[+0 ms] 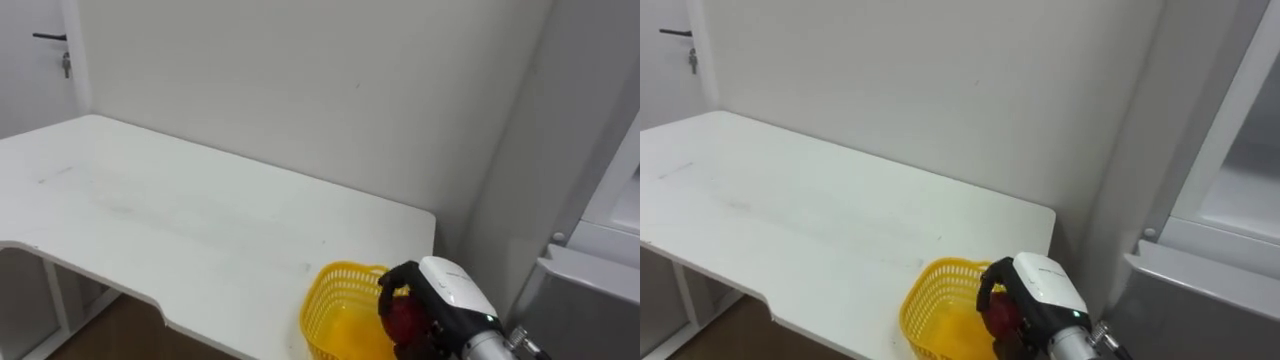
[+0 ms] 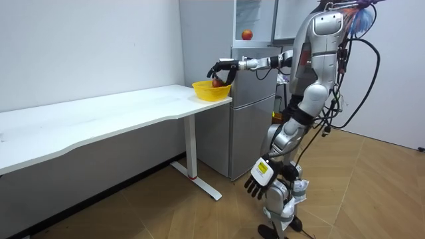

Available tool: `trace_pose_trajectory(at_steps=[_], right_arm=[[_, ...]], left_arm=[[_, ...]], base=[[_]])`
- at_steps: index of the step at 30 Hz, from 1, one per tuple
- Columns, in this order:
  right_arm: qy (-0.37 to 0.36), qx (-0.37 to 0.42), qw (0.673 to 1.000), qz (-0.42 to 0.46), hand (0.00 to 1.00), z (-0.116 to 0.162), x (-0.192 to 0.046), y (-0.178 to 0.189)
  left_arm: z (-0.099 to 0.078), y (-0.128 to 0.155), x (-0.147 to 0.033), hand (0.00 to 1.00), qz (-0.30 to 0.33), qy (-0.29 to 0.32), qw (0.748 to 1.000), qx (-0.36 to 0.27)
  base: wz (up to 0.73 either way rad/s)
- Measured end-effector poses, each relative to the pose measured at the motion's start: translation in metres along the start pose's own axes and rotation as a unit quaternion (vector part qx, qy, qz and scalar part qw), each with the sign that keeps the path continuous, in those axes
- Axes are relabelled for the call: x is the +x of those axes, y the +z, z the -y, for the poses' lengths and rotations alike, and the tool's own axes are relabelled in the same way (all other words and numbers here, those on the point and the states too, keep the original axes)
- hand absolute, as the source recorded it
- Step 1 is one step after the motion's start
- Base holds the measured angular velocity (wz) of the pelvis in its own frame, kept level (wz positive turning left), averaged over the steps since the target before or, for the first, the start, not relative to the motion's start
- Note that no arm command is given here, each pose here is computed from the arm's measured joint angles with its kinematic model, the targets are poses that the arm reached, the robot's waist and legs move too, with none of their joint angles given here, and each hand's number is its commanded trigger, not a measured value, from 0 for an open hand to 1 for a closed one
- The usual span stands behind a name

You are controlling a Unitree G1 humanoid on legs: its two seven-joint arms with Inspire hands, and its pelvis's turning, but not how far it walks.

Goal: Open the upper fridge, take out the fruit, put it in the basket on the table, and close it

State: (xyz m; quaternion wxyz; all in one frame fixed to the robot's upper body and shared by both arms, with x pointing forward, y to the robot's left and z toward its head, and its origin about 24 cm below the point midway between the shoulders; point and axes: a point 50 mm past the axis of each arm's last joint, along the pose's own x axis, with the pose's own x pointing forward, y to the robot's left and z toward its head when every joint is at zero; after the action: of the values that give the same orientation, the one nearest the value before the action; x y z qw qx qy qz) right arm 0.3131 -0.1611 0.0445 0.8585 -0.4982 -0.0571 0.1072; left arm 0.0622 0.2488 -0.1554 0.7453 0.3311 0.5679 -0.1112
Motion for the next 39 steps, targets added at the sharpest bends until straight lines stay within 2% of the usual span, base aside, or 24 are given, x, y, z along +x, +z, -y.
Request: trace_pose_trajectory(at_steps=[27, 33, 39], right_arm=[[-0.007, -0.001, 1.0, 0.002, 0.0, 0.002, 0.001, 0.001], [-0.019, 0.001, 1.0, 0.015, 0.0, 0.006, 0.002, 0.008], [-0.08, 0.035, 0.993, 0.078, 0.0, 0.03, 0.003, 0.037]], left_arm=[[-0.002, 0.002, 0.0, 0.0, 0.004, 0.002, 1.0, 0.0], [-0.004, 0.007, 0.0, 0.0, 0.013, 0.003, 1.0, 0.017], [-0.005, 0.006, 0.0, 0.0, 0.011, 0.005, 1.0, 0.017]], base=[[0.01], [0.01], [0.01]])
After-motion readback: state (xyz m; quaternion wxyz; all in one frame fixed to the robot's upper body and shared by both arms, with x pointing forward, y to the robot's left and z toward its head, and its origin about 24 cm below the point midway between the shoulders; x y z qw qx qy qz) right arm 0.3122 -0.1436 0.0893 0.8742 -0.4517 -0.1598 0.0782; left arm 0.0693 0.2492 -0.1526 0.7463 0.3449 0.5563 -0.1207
